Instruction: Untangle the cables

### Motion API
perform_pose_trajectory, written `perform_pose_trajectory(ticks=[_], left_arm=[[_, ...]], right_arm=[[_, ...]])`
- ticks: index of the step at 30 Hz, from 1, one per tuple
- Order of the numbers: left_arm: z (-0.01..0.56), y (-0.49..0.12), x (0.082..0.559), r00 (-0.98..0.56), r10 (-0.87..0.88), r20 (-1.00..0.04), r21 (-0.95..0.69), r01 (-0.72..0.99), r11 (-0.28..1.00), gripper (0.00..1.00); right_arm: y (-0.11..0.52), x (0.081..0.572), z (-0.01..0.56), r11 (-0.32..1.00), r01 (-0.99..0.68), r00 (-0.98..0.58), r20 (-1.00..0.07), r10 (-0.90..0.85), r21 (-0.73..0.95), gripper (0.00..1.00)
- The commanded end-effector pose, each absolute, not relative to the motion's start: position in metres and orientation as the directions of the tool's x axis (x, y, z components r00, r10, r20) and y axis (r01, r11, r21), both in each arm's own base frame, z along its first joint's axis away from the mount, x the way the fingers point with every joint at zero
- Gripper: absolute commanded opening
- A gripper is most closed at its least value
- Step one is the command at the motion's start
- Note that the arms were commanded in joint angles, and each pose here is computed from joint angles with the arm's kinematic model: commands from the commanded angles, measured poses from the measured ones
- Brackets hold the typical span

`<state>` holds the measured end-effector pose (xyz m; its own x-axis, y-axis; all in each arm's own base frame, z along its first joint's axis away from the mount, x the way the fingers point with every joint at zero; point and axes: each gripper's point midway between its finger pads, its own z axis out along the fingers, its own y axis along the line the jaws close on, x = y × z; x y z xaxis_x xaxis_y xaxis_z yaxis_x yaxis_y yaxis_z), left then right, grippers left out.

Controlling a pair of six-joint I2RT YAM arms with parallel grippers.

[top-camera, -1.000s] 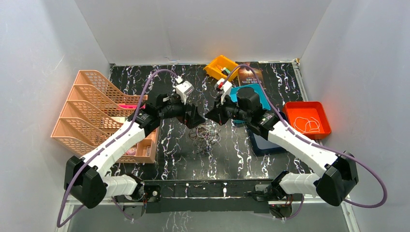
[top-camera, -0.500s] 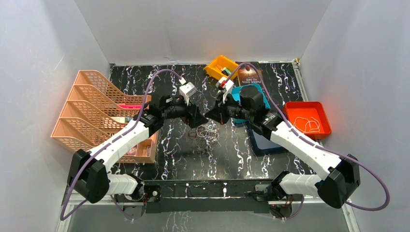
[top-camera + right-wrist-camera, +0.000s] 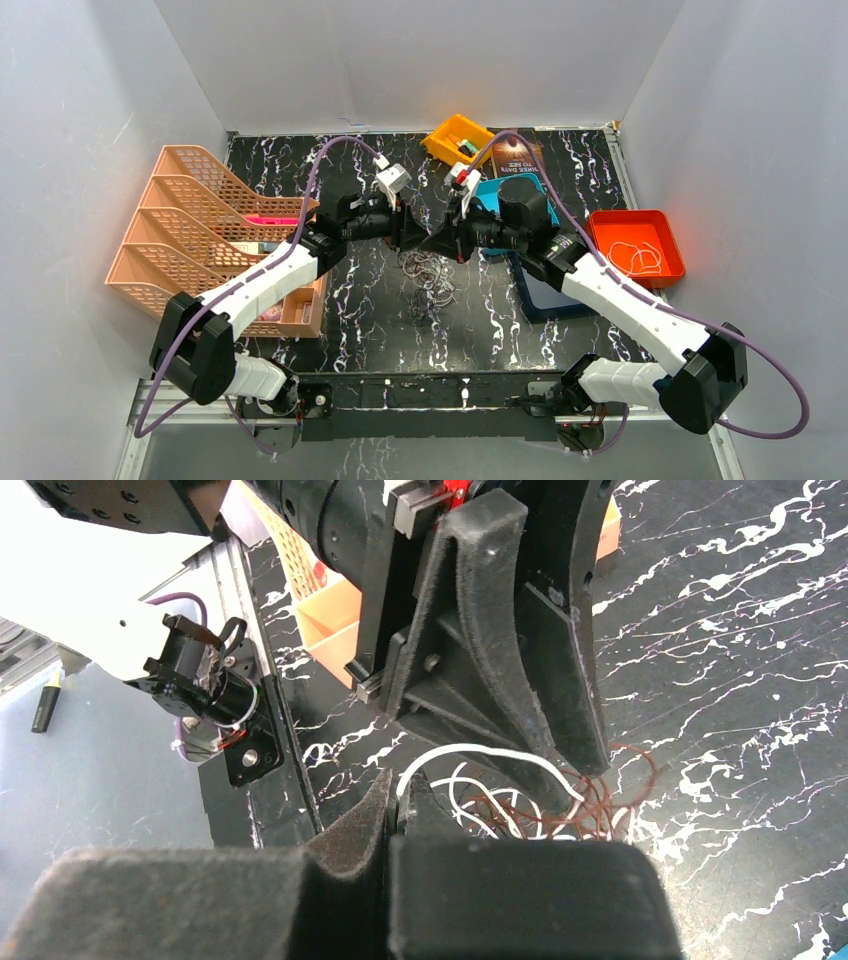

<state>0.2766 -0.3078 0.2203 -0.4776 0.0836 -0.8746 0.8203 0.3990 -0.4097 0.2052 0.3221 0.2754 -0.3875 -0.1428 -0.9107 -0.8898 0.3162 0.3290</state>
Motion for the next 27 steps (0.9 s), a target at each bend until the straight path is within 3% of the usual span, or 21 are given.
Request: perform_pose_trajectory(ticks=[1, 4, 8, 9, 11, 22, 23, 27], left_arm=[[0.255, -0.313, 0.275, -0.414, 0.042, -0.909, -0.375, 0.859, 0.349, 0.2], [0.258, -0.309, 0.278, -0.404, 0.037, -0.914, -0.361, 0.852, 0.379, 0.0], [0.266, -0.305, 0.281, -0.381, 0.036, -0.924, -0.336, 0.851, 0.404, 0.0], [0.269, -0.304, 0.282, -0.372, 0.04, -0.927, -0.324, 0.85, 0.415, 0.0], [0.271, -0.3, 0.285, -0.356, 0.048, -0.933, -0.3, 0.846, 0.44, 0.0], [0.263, -0.291, 0.283, -0.365, 0.093, -0.926, -0.283, 0.836, 0.47, 0.0], [0.262, -0.289, 0.281, -0.37, 0.101, -0.924, -0.281, 0.832, 0.478, 0.01], [0.254, -0.278, 0.276, -0.382, 0.132, -0.915, -0.267, 0.816, 0.513, 0.22]], right_arm=[[0.321, 0.201, 0.315, 0.286, -0.917, -0.307, -0.95, -0.061, 0.278, 0.0], [0.317, 0.203, 0.313, 0.311, -0.911, -0.303, -0.951, -0.059, 0.271, 0.0], [0.311, 0.206, 0.301, 0.353, -0.898, -0.31, -0.947, -0.084, 0.262, 0.06], [0.306, 0.209, 0.295, 0.385, -0.889, -0.307, -0.947, -0.097, 0.249, 0.14], [0.291, 0.213, 0.292, 0.456, -0.863, -0.284, -0.955, -0.086, 0.216, 0.22], [0.275, 0.221, 0.284, 0.546, -0.815, -0.293, -0.951, -0.099, 0.194, 0.26], [0.275, 0.221, 0.278, 0.551, -0.81, -0.306, -0.946, -0.11, 0.198, 0.27], [0.275, 0.212, 0.248, 0.535, -0.811, -0.379, -0.909, -0.176, 0.235, 0.31]])
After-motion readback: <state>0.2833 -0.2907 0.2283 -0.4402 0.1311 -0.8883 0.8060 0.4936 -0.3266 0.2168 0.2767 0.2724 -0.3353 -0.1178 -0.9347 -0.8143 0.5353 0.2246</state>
